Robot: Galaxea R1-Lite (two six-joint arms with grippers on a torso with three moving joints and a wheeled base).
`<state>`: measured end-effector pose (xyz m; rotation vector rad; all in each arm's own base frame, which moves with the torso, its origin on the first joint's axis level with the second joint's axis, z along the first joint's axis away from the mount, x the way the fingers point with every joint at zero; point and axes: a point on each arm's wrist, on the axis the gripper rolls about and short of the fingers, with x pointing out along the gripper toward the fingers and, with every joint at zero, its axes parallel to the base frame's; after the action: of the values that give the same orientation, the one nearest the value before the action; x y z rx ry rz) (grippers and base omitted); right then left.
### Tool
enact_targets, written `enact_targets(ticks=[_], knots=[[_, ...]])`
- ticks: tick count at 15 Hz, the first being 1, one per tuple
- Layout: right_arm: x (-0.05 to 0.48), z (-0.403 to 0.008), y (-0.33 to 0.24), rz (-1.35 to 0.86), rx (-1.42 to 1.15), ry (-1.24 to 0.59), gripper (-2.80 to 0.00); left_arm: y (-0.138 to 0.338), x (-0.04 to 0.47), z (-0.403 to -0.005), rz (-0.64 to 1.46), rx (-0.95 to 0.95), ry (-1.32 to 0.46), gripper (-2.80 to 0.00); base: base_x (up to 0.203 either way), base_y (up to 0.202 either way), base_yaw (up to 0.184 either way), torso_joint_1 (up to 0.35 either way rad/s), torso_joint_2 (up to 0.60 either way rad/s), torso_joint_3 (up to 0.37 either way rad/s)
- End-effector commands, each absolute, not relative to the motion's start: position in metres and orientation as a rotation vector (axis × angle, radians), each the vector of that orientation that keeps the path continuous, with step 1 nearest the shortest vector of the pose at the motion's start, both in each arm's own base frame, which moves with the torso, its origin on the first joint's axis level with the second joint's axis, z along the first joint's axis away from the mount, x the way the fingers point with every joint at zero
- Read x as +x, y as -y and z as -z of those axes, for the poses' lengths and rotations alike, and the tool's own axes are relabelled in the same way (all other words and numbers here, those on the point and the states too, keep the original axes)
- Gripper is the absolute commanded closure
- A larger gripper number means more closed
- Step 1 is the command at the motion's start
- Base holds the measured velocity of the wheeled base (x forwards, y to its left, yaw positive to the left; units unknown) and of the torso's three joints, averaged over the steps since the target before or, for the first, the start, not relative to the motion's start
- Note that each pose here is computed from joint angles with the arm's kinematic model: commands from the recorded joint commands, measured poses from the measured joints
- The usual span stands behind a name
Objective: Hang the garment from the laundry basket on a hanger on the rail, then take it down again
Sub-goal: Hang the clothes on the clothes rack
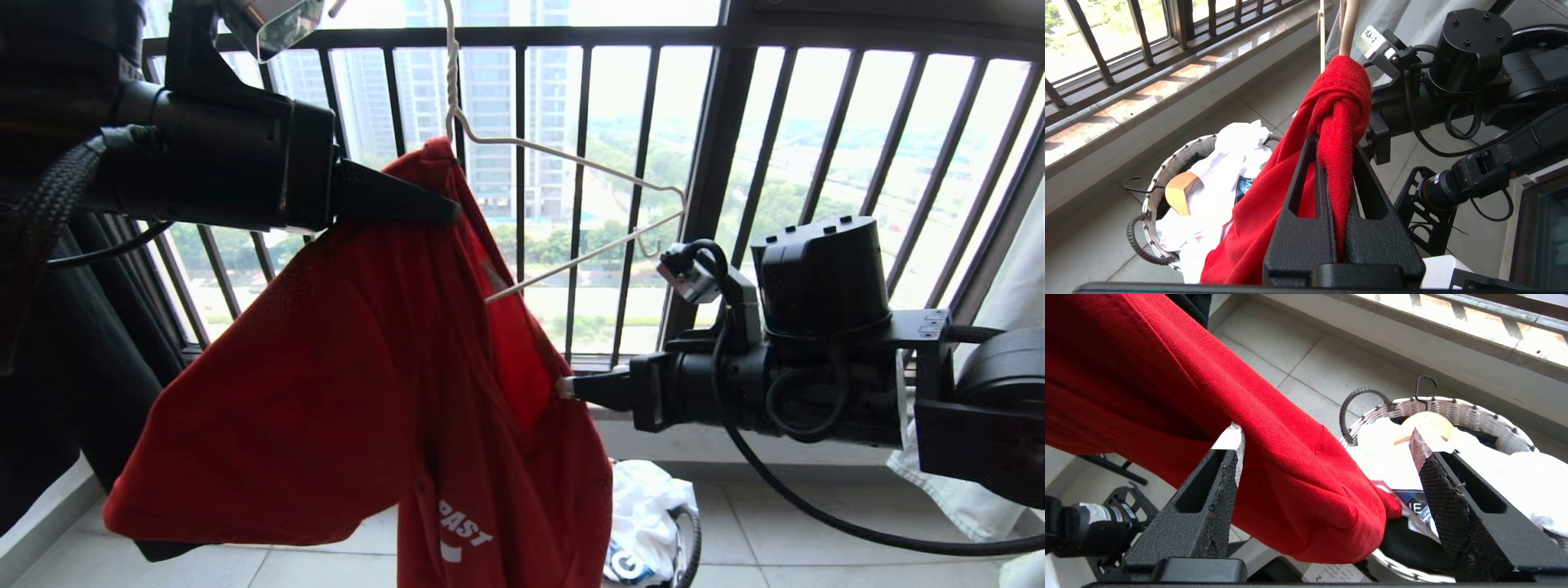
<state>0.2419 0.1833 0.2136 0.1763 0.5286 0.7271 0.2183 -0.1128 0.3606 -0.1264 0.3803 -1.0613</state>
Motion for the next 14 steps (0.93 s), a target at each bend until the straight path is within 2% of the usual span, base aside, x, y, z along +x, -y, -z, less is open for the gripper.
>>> enact_targets(ticks=[1,7,8,14], knots=[[0.230,-0.226,-0.179,-0.782,0.185,-0.529,-2.80,0.114,0.221,-0.358,1.064,-0.128,-0.392,0.00,0.000,0.000,0.000,0.000,0.00,0.000],[0.214,-0.239,-0.168,-0.813,0.126,-0.606,-2.80,0.115,0.222,-0.358,1.062,-0.127,-0.393,0.00,0.000,0.000,0.000,0.000,0.00,0.000],[0.211,-0.241,-0.168,-0.827,0.124,-0.616,0.00,0.115,0.223,-0.357,1.062,-0.127,-0.393,0.00,0.000,0.000,0.000,0.000,0.00,0.000],[0.206,-0.237,-0.192,-0.876,0.236,-0.681,0.00,0.114,0.222,-0.358,1.063,-0.130,-0.392,0.00,0.000,0.000,0.000,0.000,0.00,0.000]])
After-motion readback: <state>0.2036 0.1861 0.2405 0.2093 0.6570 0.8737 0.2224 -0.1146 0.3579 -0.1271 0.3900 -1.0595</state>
